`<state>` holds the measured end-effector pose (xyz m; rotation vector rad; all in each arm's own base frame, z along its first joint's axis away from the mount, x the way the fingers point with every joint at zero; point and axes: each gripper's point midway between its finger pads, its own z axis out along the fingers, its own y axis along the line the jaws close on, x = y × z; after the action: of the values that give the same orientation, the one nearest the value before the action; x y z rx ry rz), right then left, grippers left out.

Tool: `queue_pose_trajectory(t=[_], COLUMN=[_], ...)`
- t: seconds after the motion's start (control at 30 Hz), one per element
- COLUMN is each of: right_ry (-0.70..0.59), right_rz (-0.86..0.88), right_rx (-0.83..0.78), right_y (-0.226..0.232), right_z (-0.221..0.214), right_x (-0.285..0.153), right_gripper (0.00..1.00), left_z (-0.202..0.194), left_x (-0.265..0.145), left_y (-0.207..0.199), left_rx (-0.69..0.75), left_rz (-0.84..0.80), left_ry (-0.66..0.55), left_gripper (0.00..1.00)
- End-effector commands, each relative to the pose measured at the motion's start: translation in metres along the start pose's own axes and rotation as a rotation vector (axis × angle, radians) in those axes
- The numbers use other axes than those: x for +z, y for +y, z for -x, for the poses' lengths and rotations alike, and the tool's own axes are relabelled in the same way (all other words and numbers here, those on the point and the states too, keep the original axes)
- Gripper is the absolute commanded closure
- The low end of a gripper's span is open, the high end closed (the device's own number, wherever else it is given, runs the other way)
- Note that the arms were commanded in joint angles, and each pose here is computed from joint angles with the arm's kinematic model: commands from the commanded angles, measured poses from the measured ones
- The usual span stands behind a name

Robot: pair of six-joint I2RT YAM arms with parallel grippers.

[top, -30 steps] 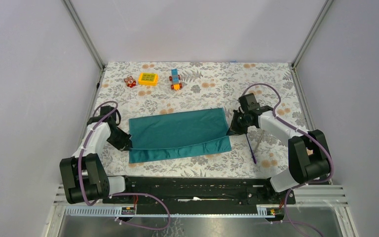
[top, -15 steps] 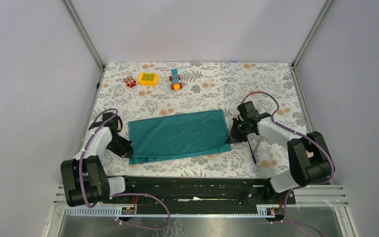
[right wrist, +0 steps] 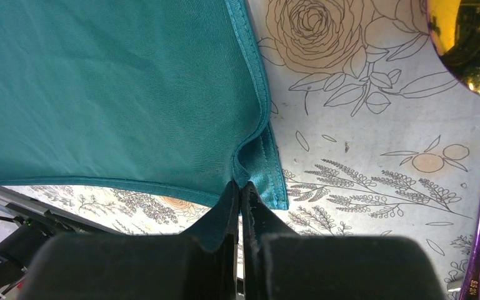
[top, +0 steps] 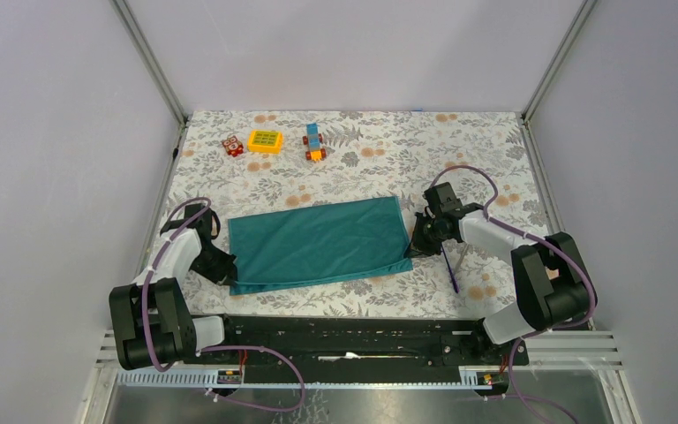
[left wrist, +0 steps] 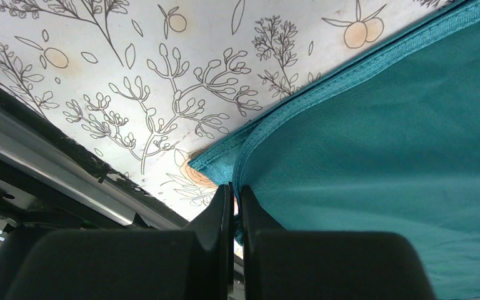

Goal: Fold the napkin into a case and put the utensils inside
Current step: Fold the napkin flat at the center of the board.

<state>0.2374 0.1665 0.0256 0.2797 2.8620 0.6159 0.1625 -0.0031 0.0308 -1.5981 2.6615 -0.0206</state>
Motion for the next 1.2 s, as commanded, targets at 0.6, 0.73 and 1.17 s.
queue_pose_trajectory(t=[0.6, 0.73, 1.17], right_ry=[0.015, 0.033, -0.004], right_rz=[0.024, 0.024, -0.112], right_rx=[0.014, 0.031, 0.066], right_y=[0.005, 0.001, -0.032], right_z=[-0.011, -0.016, 0.0], right_x=[0.003, 0.012, 0.031], right_gripper=[1.0, 1.0, 1.0], left_z=[0.001, 0.0, 0.002], left_x=[0.007, 0.016, 0.047], left_y=[0.001, 0.001, -0.01], left_rx=[-0.025, -0.039, -0.035], left_rz=[0.012, 0.018, 0.049], left_ry=[-0.003, 0.008, 0.067], left_gripper=[1.0, 1.0, 1.0])
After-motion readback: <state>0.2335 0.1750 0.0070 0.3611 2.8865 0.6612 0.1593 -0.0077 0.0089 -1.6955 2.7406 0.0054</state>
